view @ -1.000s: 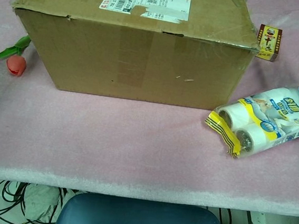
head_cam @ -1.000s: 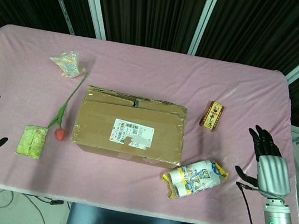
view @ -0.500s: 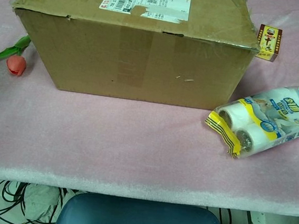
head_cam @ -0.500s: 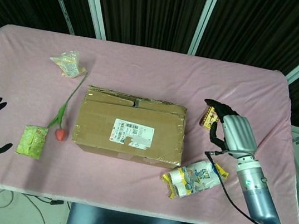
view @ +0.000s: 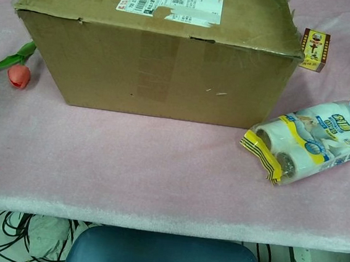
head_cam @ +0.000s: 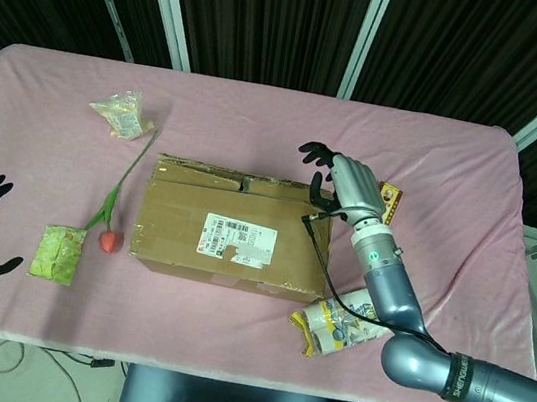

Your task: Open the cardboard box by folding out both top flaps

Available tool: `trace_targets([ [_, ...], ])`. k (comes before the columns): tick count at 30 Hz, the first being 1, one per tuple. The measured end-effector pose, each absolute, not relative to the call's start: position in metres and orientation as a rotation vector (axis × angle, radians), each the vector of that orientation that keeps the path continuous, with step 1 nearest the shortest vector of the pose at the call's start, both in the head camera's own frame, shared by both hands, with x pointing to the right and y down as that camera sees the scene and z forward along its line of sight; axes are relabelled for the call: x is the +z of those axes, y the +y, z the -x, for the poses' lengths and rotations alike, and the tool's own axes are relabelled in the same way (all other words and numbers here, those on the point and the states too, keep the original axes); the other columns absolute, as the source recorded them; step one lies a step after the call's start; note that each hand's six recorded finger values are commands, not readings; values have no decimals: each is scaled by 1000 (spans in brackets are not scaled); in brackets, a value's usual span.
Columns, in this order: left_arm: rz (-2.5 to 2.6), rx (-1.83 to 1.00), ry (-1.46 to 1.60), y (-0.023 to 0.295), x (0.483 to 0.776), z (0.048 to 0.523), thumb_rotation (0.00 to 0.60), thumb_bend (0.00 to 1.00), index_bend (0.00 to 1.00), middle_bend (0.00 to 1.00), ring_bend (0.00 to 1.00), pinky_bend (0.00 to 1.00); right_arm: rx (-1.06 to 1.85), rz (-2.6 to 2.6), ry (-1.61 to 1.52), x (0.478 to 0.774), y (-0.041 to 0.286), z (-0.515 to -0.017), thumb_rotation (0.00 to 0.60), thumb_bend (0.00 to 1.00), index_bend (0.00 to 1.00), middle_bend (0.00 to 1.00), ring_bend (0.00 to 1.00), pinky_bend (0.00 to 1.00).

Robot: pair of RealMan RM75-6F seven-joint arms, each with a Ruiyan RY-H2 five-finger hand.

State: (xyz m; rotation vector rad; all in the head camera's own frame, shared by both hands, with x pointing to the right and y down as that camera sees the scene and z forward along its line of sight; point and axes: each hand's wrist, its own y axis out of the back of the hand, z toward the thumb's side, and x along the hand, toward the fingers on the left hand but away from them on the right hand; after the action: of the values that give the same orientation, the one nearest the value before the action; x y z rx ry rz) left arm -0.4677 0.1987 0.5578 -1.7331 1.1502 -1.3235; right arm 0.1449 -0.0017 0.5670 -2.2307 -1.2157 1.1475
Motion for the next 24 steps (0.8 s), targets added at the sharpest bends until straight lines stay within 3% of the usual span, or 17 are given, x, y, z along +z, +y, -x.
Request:
trace_targets([
  [24,1750,-1337,1173,196,560,470,600,102,0,0,0,0,1265,2292,-1204,614,12,-123,600,829,325,425,389,402],
])
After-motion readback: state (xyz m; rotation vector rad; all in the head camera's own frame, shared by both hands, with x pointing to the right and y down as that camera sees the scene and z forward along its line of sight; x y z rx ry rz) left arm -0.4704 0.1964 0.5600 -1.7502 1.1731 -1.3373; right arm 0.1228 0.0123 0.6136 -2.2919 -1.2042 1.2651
